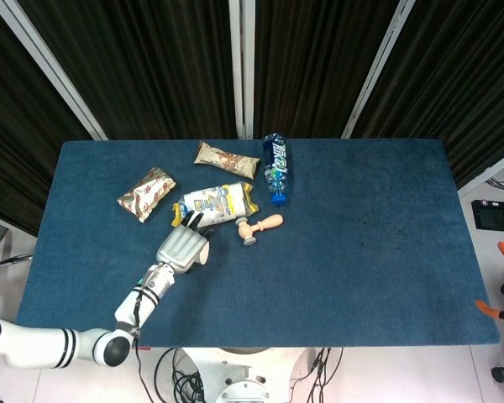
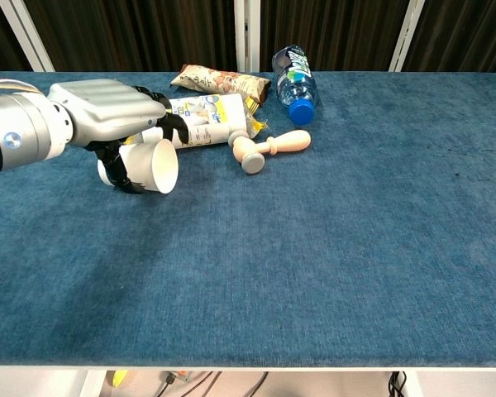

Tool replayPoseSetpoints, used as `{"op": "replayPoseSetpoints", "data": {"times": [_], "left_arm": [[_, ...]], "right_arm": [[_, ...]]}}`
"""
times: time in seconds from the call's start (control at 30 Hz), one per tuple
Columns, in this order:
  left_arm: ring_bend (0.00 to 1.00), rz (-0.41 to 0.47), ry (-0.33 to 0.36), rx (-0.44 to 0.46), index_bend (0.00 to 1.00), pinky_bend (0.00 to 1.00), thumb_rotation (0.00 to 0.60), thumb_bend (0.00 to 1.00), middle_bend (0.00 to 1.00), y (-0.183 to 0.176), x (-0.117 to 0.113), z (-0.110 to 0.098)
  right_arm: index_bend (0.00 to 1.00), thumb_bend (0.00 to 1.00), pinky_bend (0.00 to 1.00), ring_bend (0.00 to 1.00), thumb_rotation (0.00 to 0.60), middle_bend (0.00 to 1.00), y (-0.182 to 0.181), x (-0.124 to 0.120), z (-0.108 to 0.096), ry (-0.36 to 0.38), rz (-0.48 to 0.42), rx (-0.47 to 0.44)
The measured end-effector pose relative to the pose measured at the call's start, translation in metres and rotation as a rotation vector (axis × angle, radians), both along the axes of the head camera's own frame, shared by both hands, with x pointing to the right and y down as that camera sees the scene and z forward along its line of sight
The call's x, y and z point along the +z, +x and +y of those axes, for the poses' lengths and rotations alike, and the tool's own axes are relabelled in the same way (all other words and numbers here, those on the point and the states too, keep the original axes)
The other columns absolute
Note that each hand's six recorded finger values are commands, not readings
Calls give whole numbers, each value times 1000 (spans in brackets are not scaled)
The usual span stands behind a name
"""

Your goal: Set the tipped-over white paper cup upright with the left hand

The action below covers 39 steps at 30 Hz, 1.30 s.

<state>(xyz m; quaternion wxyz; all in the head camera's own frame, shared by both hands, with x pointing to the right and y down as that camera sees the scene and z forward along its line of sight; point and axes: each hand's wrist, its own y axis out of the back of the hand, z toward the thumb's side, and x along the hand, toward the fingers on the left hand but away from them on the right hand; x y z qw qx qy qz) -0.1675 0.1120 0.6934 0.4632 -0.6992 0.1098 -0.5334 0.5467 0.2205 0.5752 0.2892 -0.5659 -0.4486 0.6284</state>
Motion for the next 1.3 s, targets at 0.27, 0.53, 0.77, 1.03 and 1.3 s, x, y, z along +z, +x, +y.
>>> {"op": "replayPoseSetpoints", "data": {"times": [0.27, 0.53, 0.77, 1.03, 1.3], "left_arm": [[80, 43, 27, -18, 376, 34, 600, 208, 427, 1, -6, -3], [112, 277, 39, -143, 386, 3, 600, 208, 439, -1, -27, -6], [124, 604, -5, -363, 395, 16, 600, 209, 444, -33, -35, -8], [124, 999, -71, -681, 398, 15, 600, 216, 451, -94, -20, 0], [124, 1081, 49, -758, 396, 16, 600, 216, 451, -148, 9, 20]], "right_arm": [[0, 40, 0, 0, 600, 0, 2, -2, 0, 4, 1, 5], [0, 40, 0, 0, 600, 0, 4, -2, -1, -2, 2, 11], [0, 40, 0, 0, 600, 0, 0, -2, -1, -2, -1, 2], [0, 40, 0, 0, 600, 0, -3, 4, -1, -27, -2, 2], [0, 40, 0, 0, 600, 0, -5, 6, -1, -39, 3, -1]]}}
